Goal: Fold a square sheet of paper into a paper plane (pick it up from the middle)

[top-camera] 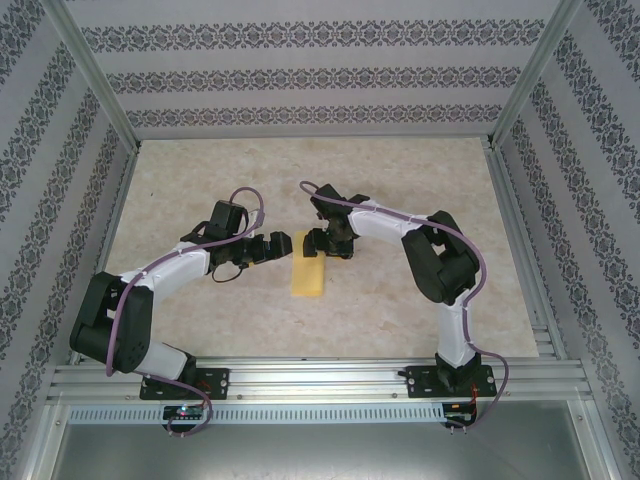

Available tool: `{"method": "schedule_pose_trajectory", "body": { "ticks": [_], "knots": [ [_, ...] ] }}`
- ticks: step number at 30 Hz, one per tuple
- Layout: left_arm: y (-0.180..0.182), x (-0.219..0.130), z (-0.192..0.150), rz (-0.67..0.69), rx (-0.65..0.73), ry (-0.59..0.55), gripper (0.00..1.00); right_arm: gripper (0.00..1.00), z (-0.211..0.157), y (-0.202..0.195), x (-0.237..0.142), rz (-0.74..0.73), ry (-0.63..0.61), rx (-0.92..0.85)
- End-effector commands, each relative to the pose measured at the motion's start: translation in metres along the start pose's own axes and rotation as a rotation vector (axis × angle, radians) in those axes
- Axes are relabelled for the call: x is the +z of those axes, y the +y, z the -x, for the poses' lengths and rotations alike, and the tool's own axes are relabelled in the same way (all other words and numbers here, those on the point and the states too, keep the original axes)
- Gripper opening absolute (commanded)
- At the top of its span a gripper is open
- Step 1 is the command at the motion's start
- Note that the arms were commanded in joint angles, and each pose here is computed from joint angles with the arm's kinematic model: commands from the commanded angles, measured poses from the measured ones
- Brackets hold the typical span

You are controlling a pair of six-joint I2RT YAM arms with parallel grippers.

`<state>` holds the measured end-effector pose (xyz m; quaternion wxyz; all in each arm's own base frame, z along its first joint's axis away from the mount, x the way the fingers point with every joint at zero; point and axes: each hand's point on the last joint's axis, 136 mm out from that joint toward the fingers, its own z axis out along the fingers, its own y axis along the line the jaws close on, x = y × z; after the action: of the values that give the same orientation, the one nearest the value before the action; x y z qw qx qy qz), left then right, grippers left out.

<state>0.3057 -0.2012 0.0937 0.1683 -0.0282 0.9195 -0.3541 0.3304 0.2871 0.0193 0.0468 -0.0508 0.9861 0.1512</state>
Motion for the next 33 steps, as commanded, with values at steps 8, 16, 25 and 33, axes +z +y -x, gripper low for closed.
{"method": "schedule_pose_trajectory", "body": {
  "ticks": [8,16,25,33],
  "knots": [
    [-0.013,0.001,0.011,-0.028,0.035,-0.024,1.0,0.71,-0.009,-0.036,0.026,-0.162,0.026,0.022],
    [-0.002,0.008,0.008,0.018,-0.022,0.001,0.66,0.72,-0.011,-0.042,0.027,-0.193,0.028,0.037],
    [0.014,0.017,0.008,0.093,-0.094,0.028,0.17,0.72,-0.011,-0.044,0.029,-0.203,0.028,0.046],
    [0.012,0.022,0.008,0.086,-0.112,0.031,0.11,0.72,-0.012,-0.047,0.03,-0.213,0.031,0.059]
  ]
}}
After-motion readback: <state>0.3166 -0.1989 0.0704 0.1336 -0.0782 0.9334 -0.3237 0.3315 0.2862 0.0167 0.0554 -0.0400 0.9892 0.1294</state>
